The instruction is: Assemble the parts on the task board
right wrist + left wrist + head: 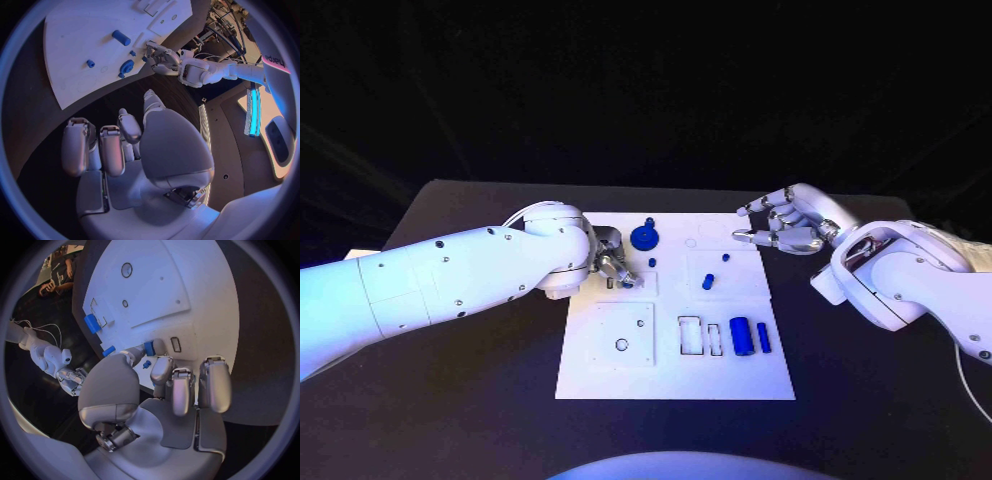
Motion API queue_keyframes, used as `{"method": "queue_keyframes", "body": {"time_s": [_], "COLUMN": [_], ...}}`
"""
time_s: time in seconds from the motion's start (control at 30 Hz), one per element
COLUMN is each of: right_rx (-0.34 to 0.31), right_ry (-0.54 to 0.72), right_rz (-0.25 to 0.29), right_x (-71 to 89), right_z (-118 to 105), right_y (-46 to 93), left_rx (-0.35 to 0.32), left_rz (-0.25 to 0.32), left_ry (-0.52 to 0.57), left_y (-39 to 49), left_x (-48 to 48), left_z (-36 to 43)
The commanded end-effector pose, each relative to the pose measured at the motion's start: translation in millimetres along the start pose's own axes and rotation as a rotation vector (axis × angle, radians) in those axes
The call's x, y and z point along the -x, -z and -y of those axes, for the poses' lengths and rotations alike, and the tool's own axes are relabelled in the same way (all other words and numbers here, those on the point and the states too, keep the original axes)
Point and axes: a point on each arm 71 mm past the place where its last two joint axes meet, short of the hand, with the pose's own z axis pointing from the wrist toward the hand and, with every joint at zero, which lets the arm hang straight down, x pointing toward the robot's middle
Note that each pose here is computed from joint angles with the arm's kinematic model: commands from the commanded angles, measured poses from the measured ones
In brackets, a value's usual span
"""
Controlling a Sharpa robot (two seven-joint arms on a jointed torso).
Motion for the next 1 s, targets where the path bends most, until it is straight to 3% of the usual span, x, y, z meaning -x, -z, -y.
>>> {"method": "queue_keyframes", "body": {"time_s": [0.03, 0.67, 1.0], "right_rx": [0.006, 0.004, 0.001], "right_ry": [0.004, 0.000, -0.001], "right_rz": [-0.015, -0.017, -0.019], "right_x": [-1.7, -1.5, -1.7], "right_z": [-1, 0, 1], "right_y": [-0.1, 0.0, -0.2], "left_rx": [0.005, 0.026, 0.008], "left_rz": [-0.027, -0.018, 0.009], "left_ry": [-0.014, 0.003, 0.049], "left_y": [-2.2, -6.4, 0.2], "left_x": [-6.5, -2.2, 6.0], "left_z": [-0.8, -7.3, -7.2]}}
